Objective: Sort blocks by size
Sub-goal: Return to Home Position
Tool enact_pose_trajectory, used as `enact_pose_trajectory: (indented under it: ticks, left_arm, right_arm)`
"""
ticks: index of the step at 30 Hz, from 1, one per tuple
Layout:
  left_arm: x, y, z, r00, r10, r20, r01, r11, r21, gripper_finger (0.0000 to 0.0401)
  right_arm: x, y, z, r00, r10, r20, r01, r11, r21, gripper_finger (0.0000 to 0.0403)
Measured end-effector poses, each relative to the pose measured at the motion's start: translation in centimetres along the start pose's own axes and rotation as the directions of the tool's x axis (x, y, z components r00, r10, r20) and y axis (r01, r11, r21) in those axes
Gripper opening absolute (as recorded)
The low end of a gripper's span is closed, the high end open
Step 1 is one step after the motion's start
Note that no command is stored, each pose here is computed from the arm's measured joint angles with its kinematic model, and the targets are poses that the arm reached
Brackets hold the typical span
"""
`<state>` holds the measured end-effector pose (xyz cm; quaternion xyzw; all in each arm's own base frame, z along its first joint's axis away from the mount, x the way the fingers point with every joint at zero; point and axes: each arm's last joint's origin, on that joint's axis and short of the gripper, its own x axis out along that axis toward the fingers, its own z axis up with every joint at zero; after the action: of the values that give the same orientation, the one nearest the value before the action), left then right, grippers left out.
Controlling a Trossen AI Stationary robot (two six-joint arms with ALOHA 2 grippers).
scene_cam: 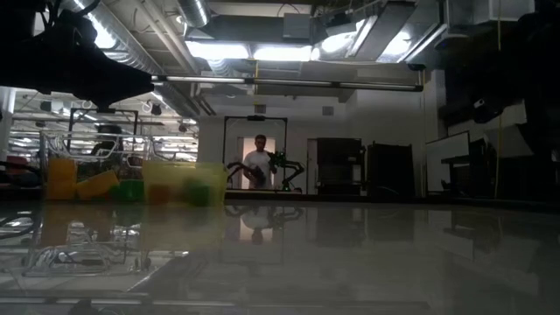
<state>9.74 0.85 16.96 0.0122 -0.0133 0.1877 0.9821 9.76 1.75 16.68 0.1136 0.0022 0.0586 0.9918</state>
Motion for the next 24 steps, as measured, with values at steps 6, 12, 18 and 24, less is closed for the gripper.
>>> enact_pose_trajectory:
  ticks: [6,12,18,24]
  left_arm:
    - [0.0,0.0,0.0,1.0,0.0,0.0,0.0,1.0,0.0,0.0187]
    - [0.0,0.0,0.0,1.0,0.0,0.0,0.0,1.0,-0.002,0.0187]
    - [0.0,0.0,0.0,1.0,0.0,0.0,0.0,1.0,-0.007,0.0187]
    - [0.0,0.0,0.0,1.0,0.0,0.0,0.0,1.0,-0.007,0.0187]
  right_arm:
    - [0.0,0.0,0.03,1.0,-0.001,0.004,0.001,1.0,0.0,0.0156]
    - [0.0,0.0,0.04,1.0,-0.001,0.005,0.001,1.0,0.0,0.0156]
    - [0.0,0.01,0.05,1.0,0.0,0.006,0.0,1.0,0.0,0.0156]
    - [0.0,0.01,0.05,1.0,0.0,0.006,0.0,1.0,0.001,0.0156]
